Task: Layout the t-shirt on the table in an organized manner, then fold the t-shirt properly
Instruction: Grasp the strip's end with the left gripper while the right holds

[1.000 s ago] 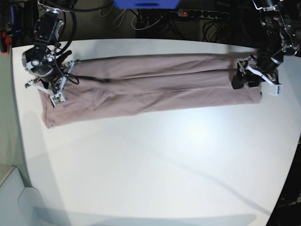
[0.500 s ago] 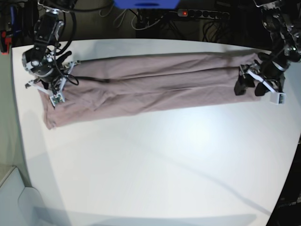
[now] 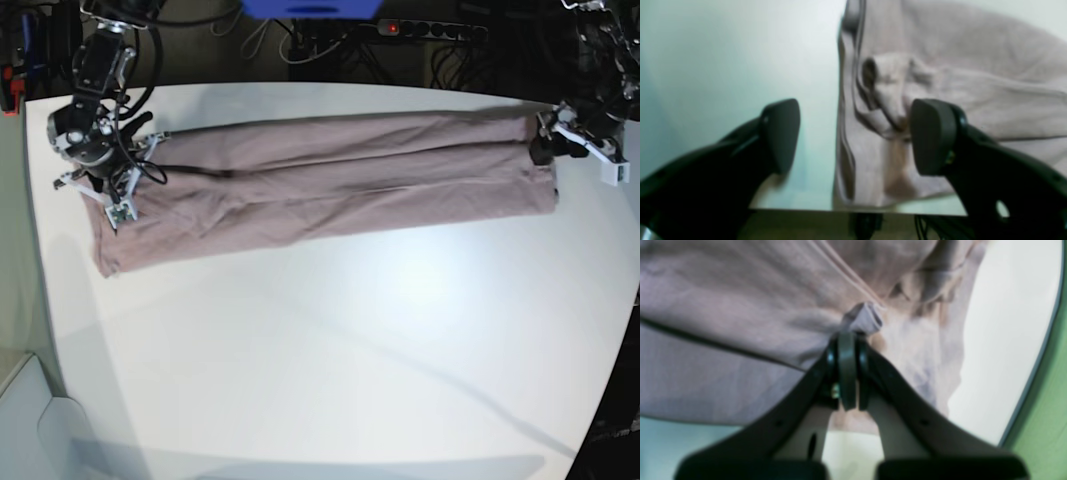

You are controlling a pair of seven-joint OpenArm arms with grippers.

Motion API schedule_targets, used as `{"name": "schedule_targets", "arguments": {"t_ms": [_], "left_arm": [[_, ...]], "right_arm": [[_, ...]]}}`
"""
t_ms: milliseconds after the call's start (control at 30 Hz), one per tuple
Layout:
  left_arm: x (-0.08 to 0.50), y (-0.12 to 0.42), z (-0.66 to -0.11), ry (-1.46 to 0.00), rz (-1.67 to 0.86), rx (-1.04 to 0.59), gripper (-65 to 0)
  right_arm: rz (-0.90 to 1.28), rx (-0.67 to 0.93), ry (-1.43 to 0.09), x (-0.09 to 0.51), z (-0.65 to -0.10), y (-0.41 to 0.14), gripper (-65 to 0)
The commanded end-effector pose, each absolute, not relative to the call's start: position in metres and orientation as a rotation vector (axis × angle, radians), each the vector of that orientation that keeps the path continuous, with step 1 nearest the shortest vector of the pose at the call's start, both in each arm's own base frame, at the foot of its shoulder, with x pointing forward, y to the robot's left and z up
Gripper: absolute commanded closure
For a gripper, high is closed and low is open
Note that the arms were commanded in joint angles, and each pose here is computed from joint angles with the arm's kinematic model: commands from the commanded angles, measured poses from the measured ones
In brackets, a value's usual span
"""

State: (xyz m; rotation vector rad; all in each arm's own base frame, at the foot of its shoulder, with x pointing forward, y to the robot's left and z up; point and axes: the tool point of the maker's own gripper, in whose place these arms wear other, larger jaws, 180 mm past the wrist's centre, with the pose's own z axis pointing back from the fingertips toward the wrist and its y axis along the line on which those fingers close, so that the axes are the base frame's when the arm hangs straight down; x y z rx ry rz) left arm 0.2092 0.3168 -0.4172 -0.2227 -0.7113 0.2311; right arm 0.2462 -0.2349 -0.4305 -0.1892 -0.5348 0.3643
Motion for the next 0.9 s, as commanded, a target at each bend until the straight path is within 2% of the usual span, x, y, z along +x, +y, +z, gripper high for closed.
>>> {"name": "schedule_targets", "arguments": {"t_ms": [0,433,500,567,800,833,867], "left_arm": [[0.222,0.323,-0.403,-0.766,0.216,-0.218,-50.4],[0.226,0.295,-0.434,-0.684,0.198,-0.299,-49.8],[0.225,0.294,-0.434,-0.68,0.197,-0.3,-47.4],[0.226,0.288,-0.436,-0.669,0.181,-0.31,-39.5],[0.226,0.292,-0.435,-0.664,0.181,-0.297,-2.9],[0.226,0.292,-0.435,-0.664,0.181,-0.297,0.0],[0.226,0.292,-0.435,-0.664,0.178,-0.297,0.0]], "right_arm": [[0.369,-0.194,-0.501,0.241,-0.434,-0.237,0.0],[0.37,-0.192,-0.503,0.242,-0.434,-0.236,0.0],[0.369,-0.194,-0.502,0.242,-0.433,-0.237,0.0],[0.369,-0.194,-0.502,0.242,-0.433,-0.237,0.0],[0.369,-0.194,-0.502,0.242,-0.433,-0.237,0.0],[0.369,-0.194,-0.502,0.242,-0.433,-0.237,0.0],[0.368,-0.193,-0.503,0.242,-0.434,-0.236,0.0]]}}
